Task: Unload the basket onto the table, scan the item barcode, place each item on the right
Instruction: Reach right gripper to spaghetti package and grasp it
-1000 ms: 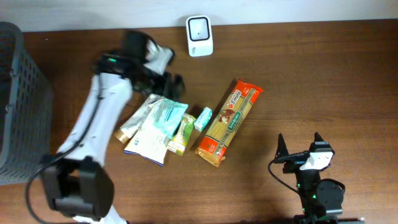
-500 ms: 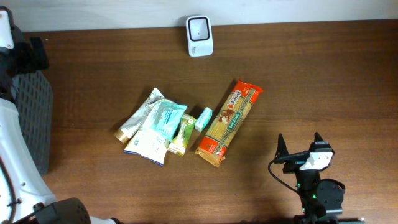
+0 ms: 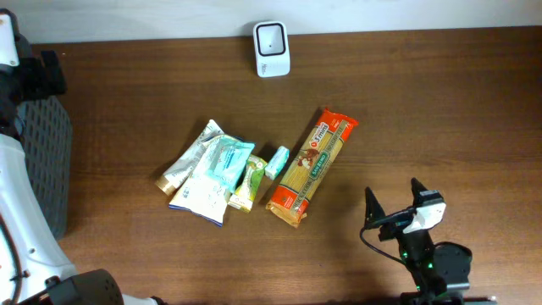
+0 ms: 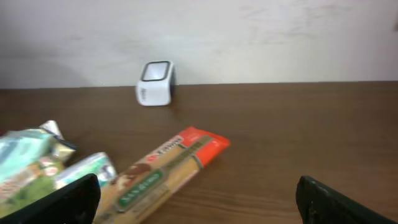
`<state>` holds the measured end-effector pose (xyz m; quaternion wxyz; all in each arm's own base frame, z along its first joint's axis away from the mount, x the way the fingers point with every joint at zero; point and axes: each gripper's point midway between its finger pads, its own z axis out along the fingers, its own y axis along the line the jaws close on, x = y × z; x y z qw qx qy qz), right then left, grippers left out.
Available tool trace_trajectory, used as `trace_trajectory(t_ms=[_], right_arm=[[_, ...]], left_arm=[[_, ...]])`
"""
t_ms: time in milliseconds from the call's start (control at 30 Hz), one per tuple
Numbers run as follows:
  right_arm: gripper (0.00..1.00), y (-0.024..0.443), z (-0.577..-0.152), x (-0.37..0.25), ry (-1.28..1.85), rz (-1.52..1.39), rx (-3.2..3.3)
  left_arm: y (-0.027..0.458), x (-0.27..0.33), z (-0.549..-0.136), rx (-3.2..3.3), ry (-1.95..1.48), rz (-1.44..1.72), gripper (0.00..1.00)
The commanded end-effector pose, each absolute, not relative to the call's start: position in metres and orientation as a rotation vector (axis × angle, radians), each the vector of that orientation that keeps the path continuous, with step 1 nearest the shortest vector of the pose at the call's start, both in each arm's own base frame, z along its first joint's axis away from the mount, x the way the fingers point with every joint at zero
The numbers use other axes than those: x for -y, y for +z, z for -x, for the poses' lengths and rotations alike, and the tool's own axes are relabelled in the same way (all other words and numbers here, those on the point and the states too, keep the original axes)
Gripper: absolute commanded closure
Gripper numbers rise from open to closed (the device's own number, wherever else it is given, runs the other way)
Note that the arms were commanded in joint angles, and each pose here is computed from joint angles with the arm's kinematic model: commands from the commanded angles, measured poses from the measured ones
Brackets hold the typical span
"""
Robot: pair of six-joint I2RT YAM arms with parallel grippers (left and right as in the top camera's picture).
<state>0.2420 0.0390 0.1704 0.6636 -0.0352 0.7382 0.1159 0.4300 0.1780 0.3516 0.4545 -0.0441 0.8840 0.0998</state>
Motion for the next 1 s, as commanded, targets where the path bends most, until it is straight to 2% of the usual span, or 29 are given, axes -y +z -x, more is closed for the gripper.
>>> trace_trajectory(t_ms=[0, 133, 233, 333, 467, 500, 533, 600, 633, 800, 867, 900, 933, 967], right_arm=[[0.02, 0.205, -0.241, -0.055, 0.385, 0.1, -1.702], [0.02, 0.238, -0.27, -0.068, 0.475, 0.112, -1.913], [0.02, 0.239, -0.305, -0.08, 0.604, 0.058, -2.117], [0.02, 0.2, -0.332, -0.103, 0.82, 0.016, -2.35], [0.01, 0.122, -0.337, -0.133, 1.163, -0.021, -2.558], [0.15, 0.105, -0.339, -0.133, 1.18, -0.065, -2.601], [0.25, 0.088, -0.341, -0.128, 1.148, -0.208, -2.667], [0.26, 0.059, -0.345, -0.116, 0.985, -0.568, -2.763], [0.27, 0.048, -0.345, -0.115, 0.865, -0.655, -2.786], [0.27, 0.006, -0.346, -0.134, 0.693, -0.837, -2.826], [0.3, -0.01, -0.352, -0.137, 0.696, -0.841, -2.824], [0.35, -0.013, -0.355, -0.138, 0.702, -0.837, -2.82], [0.5, -0.013, -0.357, -0.138, 0.708, -0.832, -2.812], [0.58, -0.013, -0.359, -0.139, 0.712, -0.828, -2.805]], left_arm=[[0.366, -0.174, -0.425, -2.151, 0.264, 0.084, 0.01], [0.366, -0.174, -0.425, -2.151, 0.264, 0.084, 0.01], [0.366, -0.174, -0.425, -2.151, 0.264, 0.084, 0.01], [0.366, -0.174, -0.425, -2.151, 0.264, 0.084, 0.01], [0.366, -0.174, -0.425, -2.151, 0.264, 0.084, 0.01], [0.366, -0.174, -0.425, -2.151, 0.264, 0.084, 0.01], [0.366, -0.174, -0.425, -2.151, 0.264, 0.084, 0.01], [0.366, -0.174, -0.425, -2.151, 0.264, 0.084, 0.01], [0.366, -0.174, -0.425, -2.151, 0.264, 0.084, 0.01], [0.366, -0.174, -0.425, -2.151, 0.264, 0.084, 0.01], [0.366, -0.174, -0.425, -2.151, 0.264, 0.084, 0.01], [0.366, -0.174, -0.425, -2.151, 0.264, 0.084, 0.01], [0.366, -0.174, -0.425, -2.151, 0.264, 0.085, 0.01], [0.366, -0.174, -0.425, -2.151, 0.264, 0.084, 0.01]])
